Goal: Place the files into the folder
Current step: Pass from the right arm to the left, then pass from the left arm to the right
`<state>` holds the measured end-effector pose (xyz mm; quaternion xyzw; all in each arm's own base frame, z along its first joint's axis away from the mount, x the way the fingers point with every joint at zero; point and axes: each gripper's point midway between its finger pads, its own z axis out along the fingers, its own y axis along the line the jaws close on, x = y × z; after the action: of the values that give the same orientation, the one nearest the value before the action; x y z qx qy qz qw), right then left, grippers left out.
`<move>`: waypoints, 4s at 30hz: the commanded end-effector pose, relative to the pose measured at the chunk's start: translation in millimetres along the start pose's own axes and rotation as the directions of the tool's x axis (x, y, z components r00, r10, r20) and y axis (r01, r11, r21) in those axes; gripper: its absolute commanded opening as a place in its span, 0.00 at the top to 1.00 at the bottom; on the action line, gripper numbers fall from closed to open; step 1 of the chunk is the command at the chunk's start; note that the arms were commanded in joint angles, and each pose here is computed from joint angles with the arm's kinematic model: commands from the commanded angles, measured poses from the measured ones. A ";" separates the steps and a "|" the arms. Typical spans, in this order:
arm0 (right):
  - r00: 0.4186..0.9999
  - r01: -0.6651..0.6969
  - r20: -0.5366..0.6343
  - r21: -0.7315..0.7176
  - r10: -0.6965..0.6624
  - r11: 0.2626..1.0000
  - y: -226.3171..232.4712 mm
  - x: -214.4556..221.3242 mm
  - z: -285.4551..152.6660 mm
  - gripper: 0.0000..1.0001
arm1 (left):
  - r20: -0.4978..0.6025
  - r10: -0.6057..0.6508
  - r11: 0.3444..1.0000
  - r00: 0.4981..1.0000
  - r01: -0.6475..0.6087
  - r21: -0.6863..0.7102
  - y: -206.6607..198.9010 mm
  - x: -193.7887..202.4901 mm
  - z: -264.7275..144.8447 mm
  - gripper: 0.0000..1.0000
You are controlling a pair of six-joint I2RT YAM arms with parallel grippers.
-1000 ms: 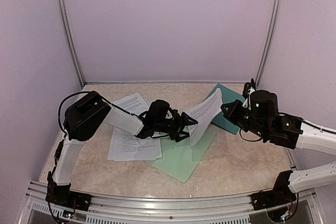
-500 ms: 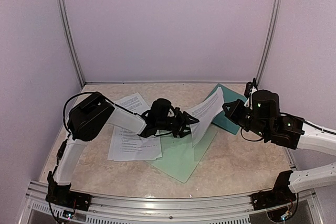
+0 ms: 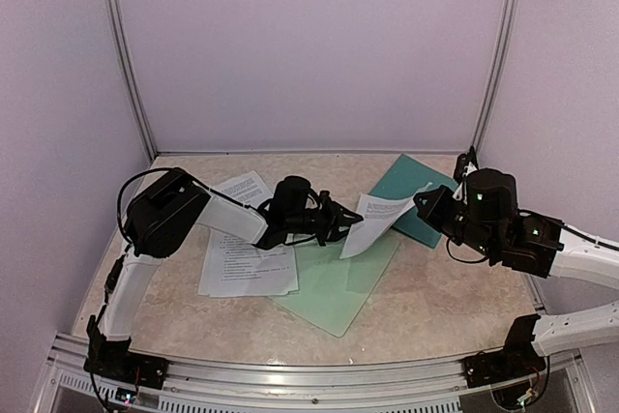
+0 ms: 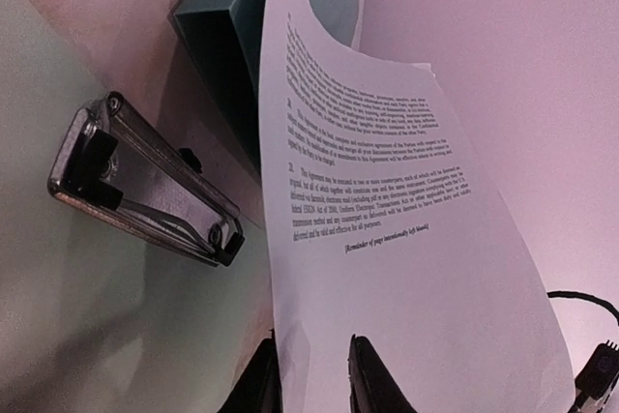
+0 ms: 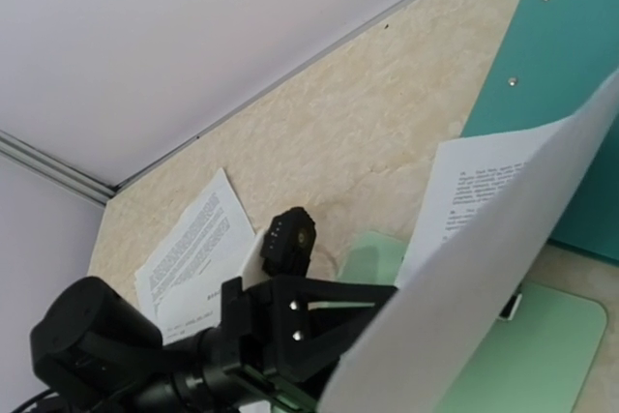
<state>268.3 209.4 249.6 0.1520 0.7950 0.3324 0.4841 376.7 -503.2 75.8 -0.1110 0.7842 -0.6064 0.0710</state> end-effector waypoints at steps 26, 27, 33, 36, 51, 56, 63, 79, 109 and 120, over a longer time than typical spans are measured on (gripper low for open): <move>0.993 0.022 -0.118 0.085 -0.012 0.996 -47.5 44.1 -3.7 0.46 | 0.125 0.220 0.966 0.967 -0.197 -0.170 -15.7 -34.2 -81.0 1.00; 0.992 0.027 -0.121 0.091 -0.016 0.996 -48.9 44.5 -4.2 0.36 | 0.129 0.225 0.964 0.966 -0.201 -0.173 -16.4 -35.3 -84.4 1.00; 0.986 0.131 -0.120 0.124 -0.116 0.984 -54.8 41.6 -3.4 0.20 | 0.120 0.297 0.935 0.947 -0.263 -0.240 -10.6 -26.2 -106.2 1.00; 0.971 0.215 -0.139 0.140 -0.196 0.966 -59.0 46.6 4.4 0.20 | 0.110 0.369 0.898 0.923 -0.322 -0.301 -5.0 -16.7 -121.9 1.00; 0.910 0.270 -0.303 -0.083 -0.283 0.959 -62.3 97.7 83.1 0.26 | 0.073 0.670 0.695 0.739 -0.590 -0.411 -10.6 37.6 -181.5 1.00; 0.878 0.244 -0.379 -0.170 -0.292 0.955 -54.6 123.5 109.4 0.29 | 0.070 0.706 0.662 0.705 -0.621 -0.419 -2.6 45.1 -186.7 1.00; 0.877 0.184 -0.407 -0.205 -0.255 0.961 -61.1 134.5 120.0 0.29 | 0.089 0.772 0.609 0.629 -0.695 -0.382 -3.1 57.8 -195.1 1.00; 0.867 0.154 -0.425 -0.270 -0.261 0.951 -75.0 143.3 127.9 0.28 | 0.078 0.898 0.431 0.432 -0.835 -0.342 -30.3 93.2 -210.9 1.00; 0.860 0.014 -0.429 -0.524 -0.278 0.852 -67.2 173.2 156.0 0.30 | 0.079 0.895 0.442 0.439 -0.851 -0.283 -32.1 102.3 -205.3 1.00; 0.863 -0.020 -0.427 -0.562 -0.269 0.827 -66.8 173.9 159.3 0.33 | 0.073 0.897 0.438 0.437 -0.850 -0.293 -29.5 100.2 -202.9 1.00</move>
<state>332.4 325.6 59.9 -0.1514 0.7579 0.5355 0.3405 234.0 -340.2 155.3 0.2338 0.7796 -0.3716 0.4466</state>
